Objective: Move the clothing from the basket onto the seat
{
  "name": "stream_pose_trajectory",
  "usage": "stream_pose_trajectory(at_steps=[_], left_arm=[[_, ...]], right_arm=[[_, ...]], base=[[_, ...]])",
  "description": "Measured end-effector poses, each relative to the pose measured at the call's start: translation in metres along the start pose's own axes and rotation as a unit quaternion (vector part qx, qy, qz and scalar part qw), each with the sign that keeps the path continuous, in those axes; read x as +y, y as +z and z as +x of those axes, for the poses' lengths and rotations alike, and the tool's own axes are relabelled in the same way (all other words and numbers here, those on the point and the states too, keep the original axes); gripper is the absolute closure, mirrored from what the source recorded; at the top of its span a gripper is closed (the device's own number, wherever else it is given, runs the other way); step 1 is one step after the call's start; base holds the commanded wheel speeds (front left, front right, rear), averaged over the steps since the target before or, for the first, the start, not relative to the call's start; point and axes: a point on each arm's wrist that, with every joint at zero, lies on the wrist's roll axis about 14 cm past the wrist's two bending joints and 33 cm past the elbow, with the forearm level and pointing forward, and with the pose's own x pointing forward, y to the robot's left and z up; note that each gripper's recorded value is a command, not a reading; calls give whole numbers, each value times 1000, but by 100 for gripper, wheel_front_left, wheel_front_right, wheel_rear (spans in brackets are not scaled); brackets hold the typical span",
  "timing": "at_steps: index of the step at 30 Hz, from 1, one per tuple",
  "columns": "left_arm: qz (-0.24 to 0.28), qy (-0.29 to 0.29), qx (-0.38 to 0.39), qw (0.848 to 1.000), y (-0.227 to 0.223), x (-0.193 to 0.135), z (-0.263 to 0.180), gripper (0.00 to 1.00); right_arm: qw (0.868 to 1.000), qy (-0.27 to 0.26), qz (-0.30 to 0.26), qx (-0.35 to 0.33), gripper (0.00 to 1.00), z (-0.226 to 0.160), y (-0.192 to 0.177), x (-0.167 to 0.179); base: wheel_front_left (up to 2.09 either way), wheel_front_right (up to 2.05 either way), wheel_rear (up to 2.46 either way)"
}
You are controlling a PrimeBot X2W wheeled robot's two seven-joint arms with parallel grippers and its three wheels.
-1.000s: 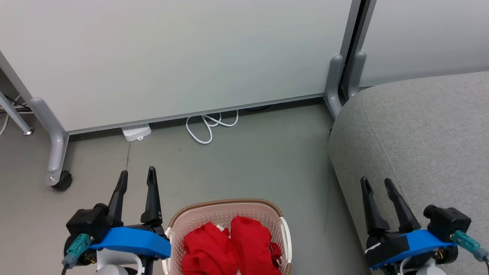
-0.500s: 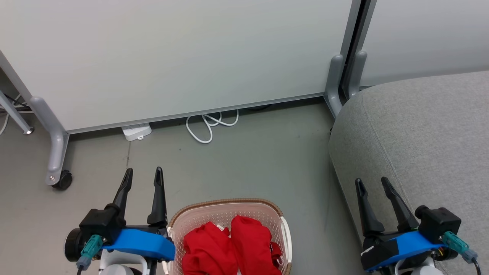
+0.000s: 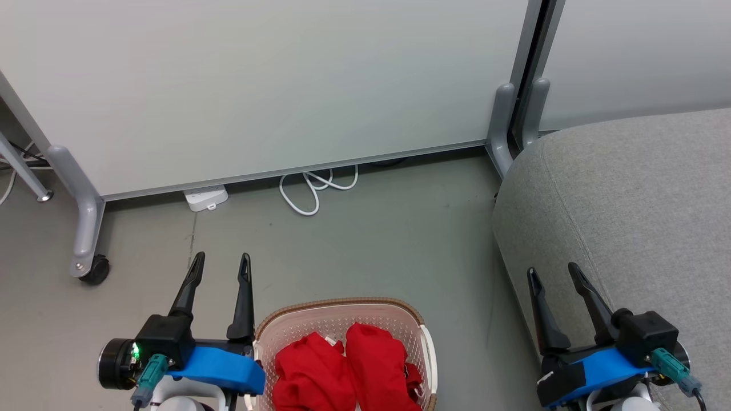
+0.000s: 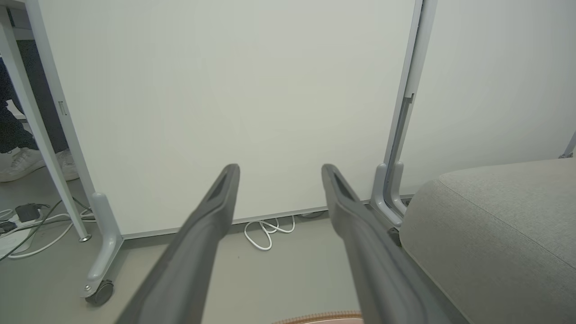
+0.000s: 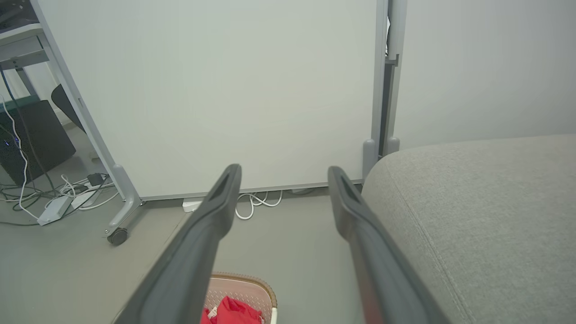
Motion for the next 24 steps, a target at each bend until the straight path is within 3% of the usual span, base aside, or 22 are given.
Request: stream_pose_trajectory(at_steps=[13,24], left_arm=[[36,-11,4,999,-5,-2,-1,0],[33,-9,10,999,-9,-1,-2,0]], right_arm=[[999,6,-39,-5,0,-1,1,0],[999,0,-35,-3,0,-2,0,-3]], base=[[0,0,0],[0,0,0]])
